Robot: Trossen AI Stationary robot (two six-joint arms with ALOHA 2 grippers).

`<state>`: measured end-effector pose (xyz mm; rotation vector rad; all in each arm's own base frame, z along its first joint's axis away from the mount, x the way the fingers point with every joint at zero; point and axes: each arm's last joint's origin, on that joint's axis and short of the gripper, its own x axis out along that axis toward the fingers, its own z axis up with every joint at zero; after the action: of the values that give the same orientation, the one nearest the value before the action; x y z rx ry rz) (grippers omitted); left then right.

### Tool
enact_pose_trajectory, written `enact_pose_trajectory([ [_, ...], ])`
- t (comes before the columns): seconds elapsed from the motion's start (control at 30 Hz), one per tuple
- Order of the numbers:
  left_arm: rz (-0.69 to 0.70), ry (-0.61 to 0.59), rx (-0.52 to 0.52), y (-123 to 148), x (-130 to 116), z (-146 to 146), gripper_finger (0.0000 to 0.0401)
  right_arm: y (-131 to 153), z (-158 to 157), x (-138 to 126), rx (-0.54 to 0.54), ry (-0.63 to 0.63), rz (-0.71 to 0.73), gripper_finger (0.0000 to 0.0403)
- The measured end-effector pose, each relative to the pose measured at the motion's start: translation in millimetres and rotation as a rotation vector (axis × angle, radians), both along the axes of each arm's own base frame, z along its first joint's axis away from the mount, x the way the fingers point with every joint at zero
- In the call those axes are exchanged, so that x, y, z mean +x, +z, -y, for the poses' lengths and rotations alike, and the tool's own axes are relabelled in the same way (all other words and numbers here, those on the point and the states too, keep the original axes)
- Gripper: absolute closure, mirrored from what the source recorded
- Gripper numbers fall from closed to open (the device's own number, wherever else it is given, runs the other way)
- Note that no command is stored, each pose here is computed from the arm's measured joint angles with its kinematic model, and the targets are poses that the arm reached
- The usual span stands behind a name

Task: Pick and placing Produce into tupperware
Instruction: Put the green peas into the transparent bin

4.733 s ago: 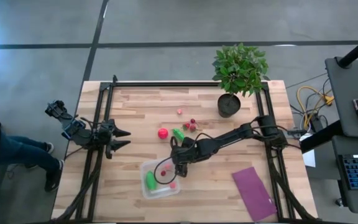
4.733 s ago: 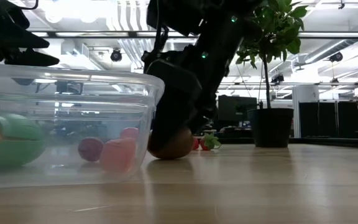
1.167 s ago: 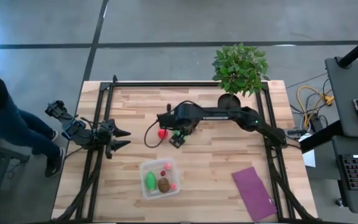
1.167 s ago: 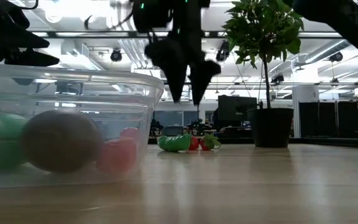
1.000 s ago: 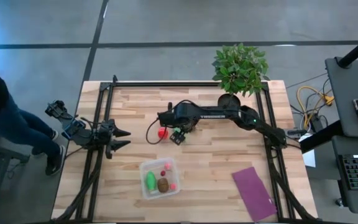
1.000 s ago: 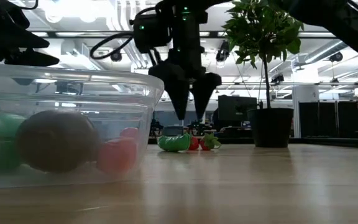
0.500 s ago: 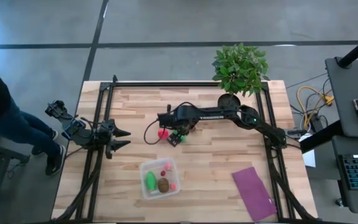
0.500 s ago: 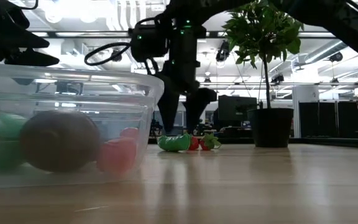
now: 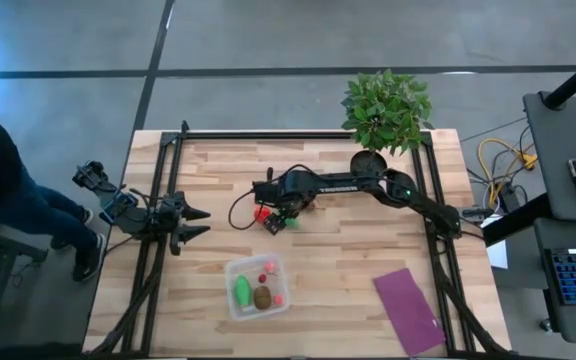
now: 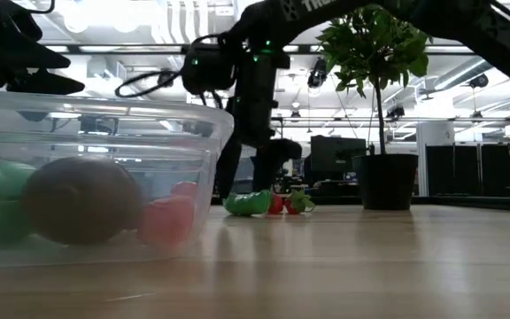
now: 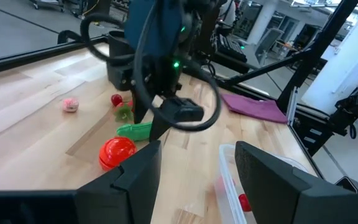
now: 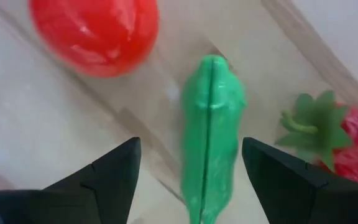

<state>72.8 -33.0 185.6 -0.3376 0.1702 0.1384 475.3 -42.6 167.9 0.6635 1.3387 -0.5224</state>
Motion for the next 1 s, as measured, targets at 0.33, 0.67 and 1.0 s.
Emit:
enact_pose_trajectory([
  [0.33,0.0,0.0,0.0,0.0,0.0,0.0,0.0209,-11.1,0.2,2.7,0.005,-0.008,-0.011,0.0142],
  [0.67,0.0,-0.001,0.0,0.0,0.0,0.0,0.0209,-11.0,0.7,2.5,-0.008,-0.01,-0.013,0.0208],
  [1.0,0.0,0.0,0.0,0.0,0.0,0.0,0.0209,-10.3,1.0,2.7,-0.015,-0.019,-0.013,0.0247],
])
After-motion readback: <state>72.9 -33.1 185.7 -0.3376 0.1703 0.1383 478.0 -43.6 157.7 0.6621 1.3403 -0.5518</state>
